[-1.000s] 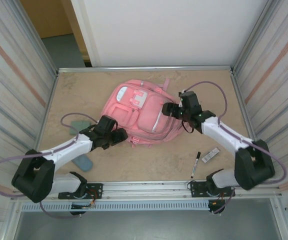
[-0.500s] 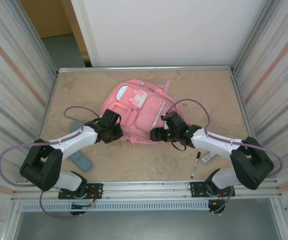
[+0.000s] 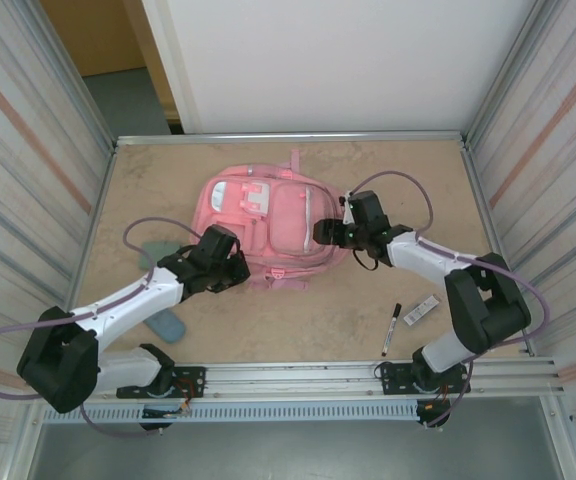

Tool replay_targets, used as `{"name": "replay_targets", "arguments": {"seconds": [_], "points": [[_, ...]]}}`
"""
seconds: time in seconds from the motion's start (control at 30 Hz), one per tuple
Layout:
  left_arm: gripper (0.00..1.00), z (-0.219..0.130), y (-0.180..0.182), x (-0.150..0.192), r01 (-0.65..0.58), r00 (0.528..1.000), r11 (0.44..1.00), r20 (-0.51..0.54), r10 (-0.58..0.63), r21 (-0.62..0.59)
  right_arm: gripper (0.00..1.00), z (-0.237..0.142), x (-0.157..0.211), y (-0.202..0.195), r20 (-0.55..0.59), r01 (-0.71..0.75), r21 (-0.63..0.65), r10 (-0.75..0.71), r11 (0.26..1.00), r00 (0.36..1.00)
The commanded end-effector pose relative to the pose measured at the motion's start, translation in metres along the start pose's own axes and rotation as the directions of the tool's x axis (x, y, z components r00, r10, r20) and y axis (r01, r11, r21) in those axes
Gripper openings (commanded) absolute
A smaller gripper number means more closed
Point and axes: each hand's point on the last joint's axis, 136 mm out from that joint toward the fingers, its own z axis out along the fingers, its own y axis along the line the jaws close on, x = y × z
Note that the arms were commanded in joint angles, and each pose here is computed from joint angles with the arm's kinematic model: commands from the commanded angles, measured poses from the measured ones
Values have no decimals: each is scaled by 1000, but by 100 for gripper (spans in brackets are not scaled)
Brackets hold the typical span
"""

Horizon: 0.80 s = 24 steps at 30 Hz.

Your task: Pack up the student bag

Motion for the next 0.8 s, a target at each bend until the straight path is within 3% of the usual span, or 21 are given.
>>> {"name": "replay_targets", "arguments": {"seconds": [0.0, 0.13, 0.37, 0.43, 0.6, 0.77], "points": [[0, -6, -26, -9, 31, 999, 996, 11, -32, 82, 77, -26, -3, 17, 86, 111, -18, -109, 994, 990], [0, 4, -33, -3, 57, 998, 994, -41, -53, 94, 77, -49, 29, 28, 110, 146, -72, -138, 987, 984], [0, 4, -42, -5, 76, 997, 992, -40, -73, 98, 73, -83, 98, 86, 125, 399, -242, -380, 884, 917], [0, 3, -48, -4, 91, 995, 988, -52, -86, 123, 69, -78, 113, 95, 112, 403, -271, -387, 874, 915], [0, -4, -59, -5, 99, 994, 983, -70, -89, 155, 47, -44, 133, 113, 30, 357, -264, -362, 896, 932], [0, -10, -65, -3, 118, 991, 975, -82, -104, 189, 55, -13, 145, 133, 25, 347, -262, -353, 900, 935]]}}
